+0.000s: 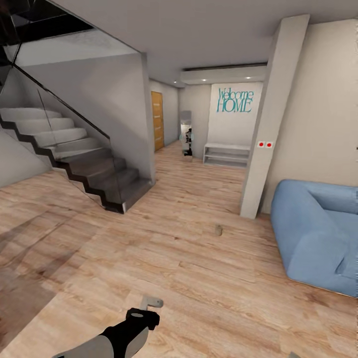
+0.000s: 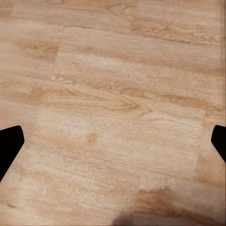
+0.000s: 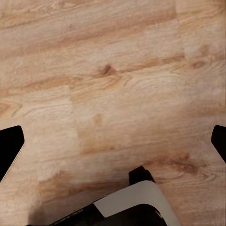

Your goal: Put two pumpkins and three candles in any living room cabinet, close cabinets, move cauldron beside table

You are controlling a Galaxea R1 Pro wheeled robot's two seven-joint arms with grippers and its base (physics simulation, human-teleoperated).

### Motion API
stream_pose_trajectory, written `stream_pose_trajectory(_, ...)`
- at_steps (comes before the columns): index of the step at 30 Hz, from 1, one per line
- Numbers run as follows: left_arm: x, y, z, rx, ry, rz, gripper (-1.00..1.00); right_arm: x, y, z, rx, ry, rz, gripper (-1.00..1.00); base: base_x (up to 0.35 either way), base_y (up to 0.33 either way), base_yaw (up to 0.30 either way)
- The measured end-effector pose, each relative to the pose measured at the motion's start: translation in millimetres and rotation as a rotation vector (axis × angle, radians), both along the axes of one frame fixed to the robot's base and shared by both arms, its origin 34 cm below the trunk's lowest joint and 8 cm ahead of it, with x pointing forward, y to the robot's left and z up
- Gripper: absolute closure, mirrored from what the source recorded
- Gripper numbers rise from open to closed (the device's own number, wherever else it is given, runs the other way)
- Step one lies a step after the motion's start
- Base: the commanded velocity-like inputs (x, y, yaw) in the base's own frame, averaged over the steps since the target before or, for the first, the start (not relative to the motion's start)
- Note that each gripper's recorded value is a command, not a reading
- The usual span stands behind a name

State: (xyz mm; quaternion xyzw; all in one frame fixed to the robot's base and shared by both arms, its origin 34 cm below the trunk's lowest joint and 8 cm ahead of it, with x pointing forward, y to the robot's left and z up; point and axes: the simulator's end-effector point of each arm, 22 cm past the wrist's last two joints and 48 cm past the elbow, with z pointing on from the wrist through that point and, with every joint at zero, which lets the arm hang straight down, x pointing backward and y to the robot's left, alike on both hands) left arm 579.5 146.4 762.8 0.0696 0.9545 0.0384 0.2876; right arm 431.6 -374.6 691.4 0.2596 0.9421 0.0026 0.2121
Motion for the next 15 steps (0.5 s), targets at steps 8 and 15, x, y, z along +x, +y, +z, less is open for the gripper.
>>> stream_pose_trajectory(8, 0.0, 0.2, 0.0, 0.000, 0.000, 0.000, -1.00, -0.1, 0.7, -0.2, 0.000, 0.002, 0.003, -1.00, 0.327, 0.000, -0.058)
stream_pose_trajectory(15, 0.0, 0.2, 0.0, 0.000, 0.000, 0.000, -1.00, -0.4, 0.5, -0.3, -0.002, 0.003, 0.006, -1.00, 0.328, 0.000, -0.003)
